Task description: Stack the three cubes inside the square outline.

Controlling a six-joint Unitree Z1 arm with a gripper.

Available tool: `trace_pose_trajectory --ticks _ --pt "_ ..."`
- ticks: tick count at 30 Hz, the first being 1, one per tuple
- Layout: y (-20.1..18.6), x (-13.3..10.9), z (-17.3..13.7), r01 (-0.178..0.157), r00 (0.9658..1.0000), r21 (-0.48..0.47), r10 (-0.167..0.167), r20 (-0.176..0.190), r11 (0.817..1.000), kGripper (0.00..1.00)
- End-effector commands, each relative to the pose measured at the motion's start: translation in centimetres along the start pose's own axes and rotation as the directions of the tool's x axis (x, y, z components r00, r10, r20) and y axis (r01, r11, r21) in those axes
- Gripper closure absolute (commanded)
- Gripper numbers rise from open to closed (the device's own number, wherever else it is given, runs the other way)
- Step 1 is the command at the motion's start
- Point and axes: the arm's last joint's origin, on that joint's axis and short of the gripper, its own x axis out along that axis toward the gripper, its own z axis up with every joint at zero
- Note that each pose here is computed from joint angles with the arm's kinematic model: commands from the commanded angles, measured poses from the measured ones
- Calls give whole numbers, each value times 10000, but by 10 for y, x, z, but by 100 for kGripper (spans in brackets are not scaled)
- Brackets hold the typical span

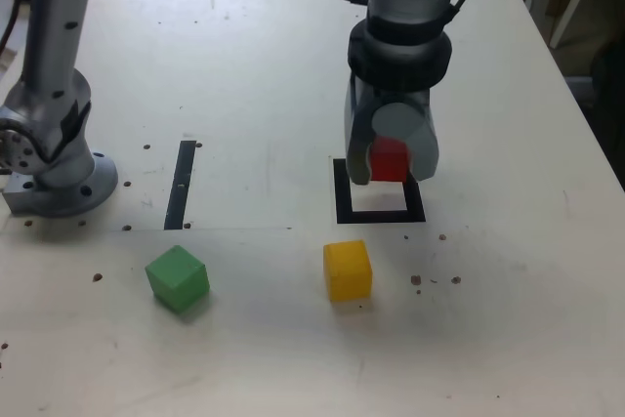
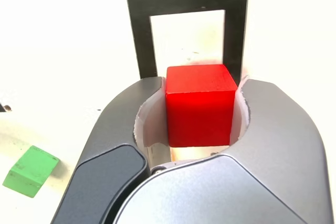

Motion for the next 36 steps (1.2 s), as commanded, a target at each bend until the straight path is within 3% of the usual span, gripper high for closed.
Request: trace_pose_trajectory --ticks 1,32,34,36 --pt "1 -1 -2 16 10000 -121 -16 42 9999 69" --pt "-1 37 2 181 9984 -473 -206 -519 9987 69" --pt "-1 37 2 165 9986 -467 -189 -503 9988 65" --pt "0 38 2 152 9986 -450 -175 -498 9989 50"
